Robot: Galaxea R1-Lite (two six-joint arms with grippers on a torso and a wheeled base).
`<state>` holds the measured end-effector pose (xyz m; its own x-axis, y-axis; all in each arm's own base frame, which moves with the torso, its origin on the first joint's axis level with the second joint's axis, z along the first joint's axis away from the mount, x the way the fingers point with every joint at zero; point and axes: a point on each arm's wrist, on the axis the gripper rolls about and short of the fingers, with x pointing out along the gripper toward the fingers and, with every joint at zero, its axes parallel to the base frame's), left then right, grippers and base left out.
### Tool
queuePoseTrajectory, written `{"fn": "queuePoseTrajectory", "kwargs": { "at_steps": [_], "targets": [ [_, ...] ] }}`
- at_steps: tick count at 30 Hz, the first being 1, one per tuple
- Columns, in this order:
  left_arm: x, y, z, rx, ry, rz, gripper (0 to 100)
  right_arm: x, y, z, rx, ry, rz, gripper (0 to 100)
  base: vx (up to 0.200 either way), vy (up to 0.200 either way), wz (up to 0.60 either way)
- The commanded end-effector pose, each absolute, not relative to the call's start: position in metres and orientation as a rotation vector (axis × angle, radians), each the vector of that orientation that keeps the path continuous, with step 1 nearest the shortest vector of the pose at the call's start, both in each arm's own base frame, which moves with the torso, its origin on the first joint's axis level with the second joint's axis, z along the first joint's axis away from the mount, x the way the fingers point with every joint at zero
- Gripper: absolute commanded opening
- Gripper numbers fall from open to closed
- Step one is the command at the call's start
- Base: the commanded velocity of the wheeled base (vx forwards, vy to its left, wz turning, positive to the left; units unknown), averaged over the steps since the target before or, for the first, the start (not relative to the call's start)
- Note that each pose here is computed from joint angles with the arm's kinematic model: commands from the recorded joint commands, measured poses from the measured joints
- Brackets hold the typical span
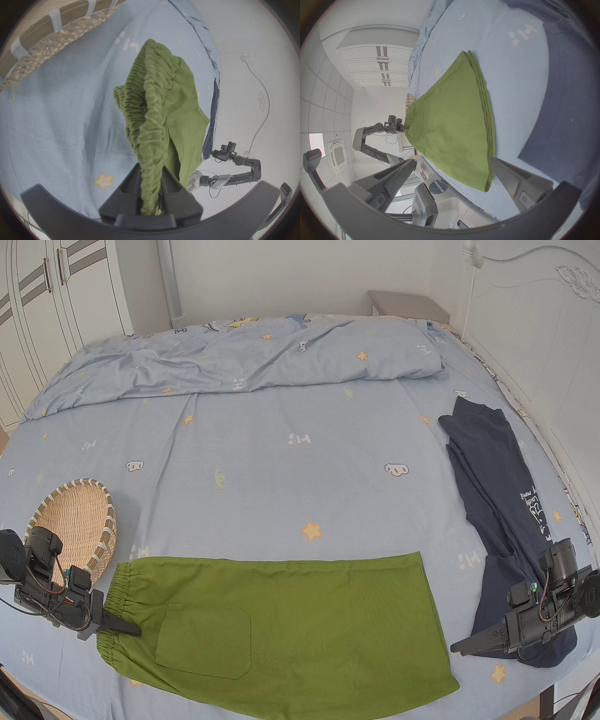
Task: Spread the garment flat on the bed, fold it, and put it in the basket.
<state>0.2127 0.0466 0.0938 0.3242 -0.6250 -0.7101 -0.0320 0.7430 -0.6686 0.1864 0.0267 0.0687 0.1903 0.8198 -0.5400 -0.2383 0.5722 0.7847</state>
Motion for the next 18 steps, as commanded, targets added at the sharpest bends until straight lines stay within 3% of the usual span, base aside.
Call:
{"fn": "queuePoseTrajectory", "kwargs": {
  "at_steps": [1,11,18],
  "targets": [
    [0.205,0.047,0.111,-0.582,1.135,-0.383,0,0.194,0.025,0.085,0.59,1.065,0.82,100,0.0,0.0,0.0],
    [0.188,0.049,0.146,-0.398,1.017,-0.205,0,0.2,0.032,0.181,0.527,0.803,0.835,100,0.0,0.0,0.0],
    [0.185,0.047,0.171,-0.313,0.933,-0.149,0,0.191,0.034,0.191,0.501,0.779,0.844,100,0.0,0.0,0.0]
  ]
}}
